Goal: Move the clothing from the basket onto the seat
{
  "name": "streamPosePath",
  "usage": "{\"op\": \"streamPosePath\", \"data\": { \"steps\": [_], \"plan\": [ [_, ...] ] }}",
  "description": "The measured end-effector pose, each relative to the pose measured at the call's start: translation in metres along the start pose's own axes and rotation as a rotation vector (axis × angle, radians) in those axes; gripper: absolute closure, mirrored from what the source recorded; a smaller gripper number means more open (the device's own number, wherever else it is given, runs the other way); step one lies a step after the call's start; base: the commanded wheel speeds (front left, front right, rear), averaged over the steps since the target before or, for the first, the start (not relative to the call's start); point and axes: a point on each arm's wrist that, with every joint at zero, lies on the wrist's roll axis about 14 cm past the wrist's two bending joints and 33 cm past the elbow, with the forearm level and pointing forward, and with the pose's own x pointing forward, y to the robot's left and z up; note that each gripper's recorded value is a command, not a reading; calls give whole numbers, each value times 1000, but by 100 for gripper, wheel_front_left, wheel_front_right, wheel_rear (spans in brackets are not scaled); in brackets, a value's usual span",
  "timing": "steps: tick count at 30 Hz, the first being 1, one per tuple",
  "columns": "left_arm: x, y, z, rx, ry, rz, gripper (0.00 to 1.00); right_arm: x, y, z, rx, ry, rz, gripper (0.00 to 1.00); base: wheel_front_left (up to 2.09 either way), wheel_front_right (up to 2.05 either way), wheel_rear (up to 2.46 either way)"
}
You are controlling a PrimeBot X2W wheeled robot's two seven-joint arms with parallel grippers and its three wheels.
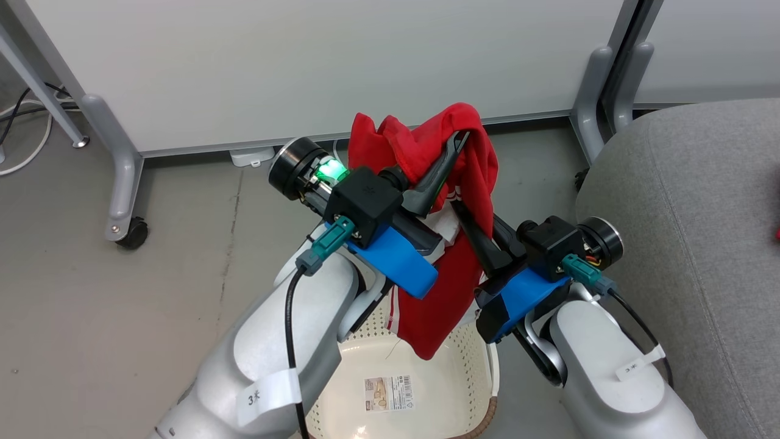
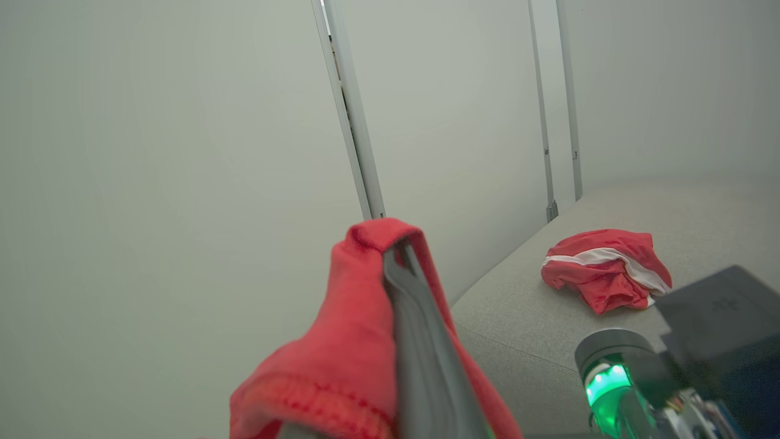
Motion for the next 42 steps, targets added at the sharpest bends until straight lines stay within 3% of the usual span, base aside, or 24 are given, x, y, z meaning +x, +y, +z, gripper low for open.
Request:
{"op": "streamPosePath", "data": {
  "steps": [24,26,42],
  "plan": [
    [-3,-4,-9,-11,25,-5,100,-2,-5,7,17,-22,-19,100,0,0,0],
    [-3,-4,-12,-15,30,-3,0,-2,-5,7,20,-22,-21,100,0,0,0],
    [-4,-19,-46,-60,105,-47,0,-9,-37,7,56,-40,-118,100,0,0,0]
  ]
}}
